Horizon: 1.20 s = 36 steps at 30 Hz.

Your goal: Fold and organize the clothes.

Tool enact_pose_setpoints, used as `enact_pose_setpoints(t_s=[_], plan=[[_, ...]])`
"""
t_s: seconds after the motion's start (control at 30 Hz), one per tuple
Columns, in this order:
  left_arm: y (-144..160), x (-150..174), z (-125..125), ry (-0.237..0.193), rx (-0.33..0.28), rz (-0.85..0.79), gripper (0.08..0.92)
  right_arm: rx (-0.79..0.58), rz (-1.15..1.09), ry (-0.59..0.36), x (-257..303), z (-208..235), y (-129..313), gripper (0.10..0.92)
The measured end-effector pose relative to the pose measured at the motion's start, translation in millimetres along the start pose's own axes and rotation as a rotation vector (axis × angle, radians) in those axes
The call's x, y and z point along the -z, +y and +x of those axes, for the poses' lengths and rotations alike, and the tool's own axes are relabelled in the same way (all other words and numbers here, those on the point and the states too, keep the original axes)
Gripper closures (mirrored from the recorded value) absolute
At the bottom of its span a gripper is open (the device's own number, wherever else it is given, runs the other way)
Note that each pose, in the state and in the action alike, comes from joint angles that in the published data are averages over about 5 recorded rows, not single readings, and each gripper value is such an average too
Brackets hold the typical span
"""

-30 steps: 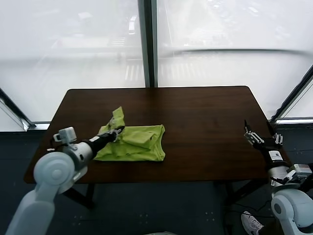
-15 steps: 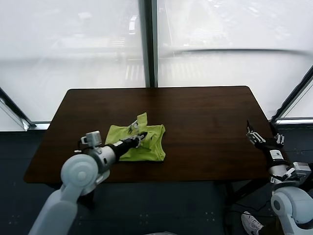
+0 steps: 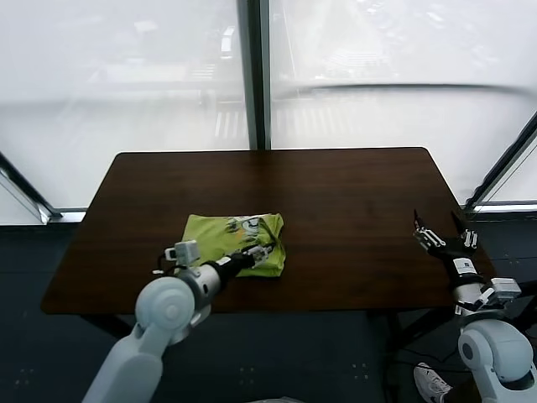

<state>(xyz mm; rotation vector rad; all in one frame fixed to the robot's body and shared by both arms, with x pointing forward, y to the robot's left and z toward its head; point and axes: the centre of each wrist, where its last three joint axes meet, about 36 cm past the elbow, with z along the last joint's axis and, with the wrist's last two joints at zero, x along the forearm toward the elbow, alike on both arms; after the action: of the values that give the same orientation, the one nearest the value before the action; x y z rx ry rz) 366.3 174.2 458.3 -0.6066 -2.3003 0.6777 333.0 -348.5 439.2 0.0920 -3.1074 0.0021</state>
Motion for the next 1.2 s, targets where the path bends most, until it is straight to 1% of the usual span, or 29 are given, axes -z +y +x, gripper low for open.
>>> enact_pose_setpoints(t_s=[0.03, 0.1, 0.17, 0.23, 0.33, 0.47, 0.53, 0.6, 0.73, 0.87, 1.07, 1.2], plan=[[-1.5, 0.0, 2.7, -0.01, -0.008, -0.006, 0.131, 0.016, 0.006, 0.005, -0.6, -2.7, 3.0, 0.115], [-2.7, 1.3, 10.6, -0.032, -0.019, -0.033, 0.102, 0.048, 0.016, 0.018, -1.9, -8.7, 9.8, 0.115], [-1.5, 3.9, 21.3, -0.056, -0.021, -0.074, 0.096, 0.081, 0.024, 0.036, -2.8, -15.2, 17.9, 0.115], [4.1, 7.3, 32.6, -0.076, -0.006, -0.122, 0.093, 0.113, 0.026, 0.059, -3.4, -21.0, 27.7, 0.115], [20.0, 15.4, 47.9, -0.125, 0.055, -0.194, 0.092, 0.159, -0.001, 0.115, -3.6, -27.3, 46.7, 0.115], [43.8, 28.7, 66.3, -0.208, 0.164, -0.28, 0.092, 0.246, -0.05, 0.234, -2.3, -32.3, 75.2, 0.115], [52.7, 35.4, 75.1, -0.237, 0.213, -0.325, 0.092, 0.304, -0.036, 0.278, -3.3, -34.1, 86.2, 0.115], [58.2, 40.9, 82.3, -0.256, 0.252, -0.361, 0.092, 0.362, -0.003, 0.303, -5.8, -34.9, 95.7, 0.115], [63.3, 44.4, 90.2, -0.271, 0.304, -0.405, 0.092, 0.451, 0.044, 0.333, -13.9, -32.7, 115.4, 0.115], [66.5, 43.2, 94.6, -0.277, 0.336, -0.421, 0.092, 0.532, 0.087, 0.336, -23.5, -28.4, 132.6, 0.115], [71.5, 42.2, 101.2, -0.278, 0.369, -0.423, 0.092, 0.636, 0.198, 0.299, -32.3, -21.1, 143.3, 0.115], [73.2, 41.5, 103.5, -0.277, 0.383, -0.422, 0.092, 0.686, 0.287, 0.257, -36.5, -15.9, 146.1, 0.115]])
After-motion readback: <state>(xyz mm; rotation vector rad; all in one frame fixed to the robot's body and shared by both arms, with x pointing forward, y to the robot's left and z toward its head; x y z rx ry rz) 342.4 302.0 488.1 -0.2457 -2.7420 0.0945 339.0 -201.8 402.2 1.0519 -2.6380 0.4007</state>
